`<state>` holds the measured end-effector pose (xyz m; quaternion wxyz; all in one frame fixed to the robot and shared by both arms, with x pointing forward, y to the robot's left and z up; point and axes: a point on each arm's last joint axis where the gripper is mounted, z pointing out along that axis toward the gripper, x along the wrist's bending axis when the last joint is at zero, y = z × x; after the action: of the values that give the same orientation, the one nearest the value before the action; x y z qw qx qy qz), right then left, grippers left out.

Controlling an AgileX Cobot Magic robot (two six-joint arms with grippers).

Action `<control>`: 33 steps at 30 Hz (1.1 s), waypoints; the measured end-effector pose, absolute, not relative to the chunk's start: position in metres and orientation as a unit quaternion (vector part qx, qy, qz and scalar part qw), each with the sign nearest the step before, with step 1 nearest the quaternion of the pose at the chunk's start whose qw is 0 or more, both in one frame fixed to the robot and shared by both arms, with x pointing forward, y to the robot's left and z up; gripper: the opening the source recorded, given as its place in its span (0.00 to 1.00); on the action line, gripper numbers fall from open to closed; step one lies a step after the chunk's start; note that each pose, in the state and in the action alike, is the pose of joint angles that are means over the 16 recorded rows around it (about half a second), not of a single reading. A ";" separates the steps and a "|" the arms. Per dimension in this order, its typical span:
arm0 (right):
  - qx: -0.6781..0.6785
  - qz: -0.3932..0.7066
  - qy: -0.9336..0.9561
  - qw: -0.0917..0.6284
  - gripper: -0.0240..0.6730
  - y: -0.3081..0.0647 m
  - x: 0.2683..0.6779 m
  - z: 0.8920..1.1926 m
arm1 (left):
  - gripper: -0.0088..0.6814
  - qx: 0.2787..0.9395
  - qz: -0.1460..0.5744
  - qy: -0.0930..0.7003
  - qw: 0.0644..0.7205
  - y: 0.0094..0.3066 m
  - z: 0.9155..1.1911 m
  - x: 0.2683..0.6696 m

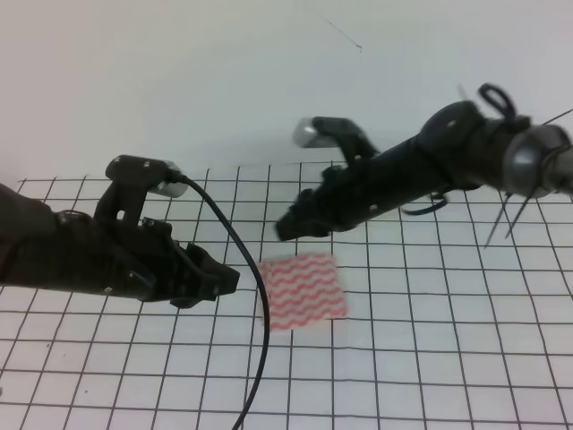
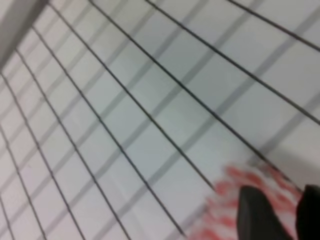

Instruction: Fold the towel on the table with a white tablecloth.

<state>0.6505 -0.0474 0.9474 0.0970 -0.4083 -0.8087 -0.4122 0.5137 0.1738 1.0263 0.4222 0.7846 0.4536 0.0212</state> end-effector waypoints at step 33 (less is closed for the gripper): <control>-0.419 -0.271 -0.860 0.107 0.04 -0.087 0.653 0.908 | 0.36 0.808 0.038 0.459 0.368 0.118 0.924 0.600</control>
<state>0.6529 -0.0874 0.9084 0.1073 -0.4191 -0.8598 -0.2714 0.6001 0.1181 0.9236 0.3680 0.8075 0.4595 0.0377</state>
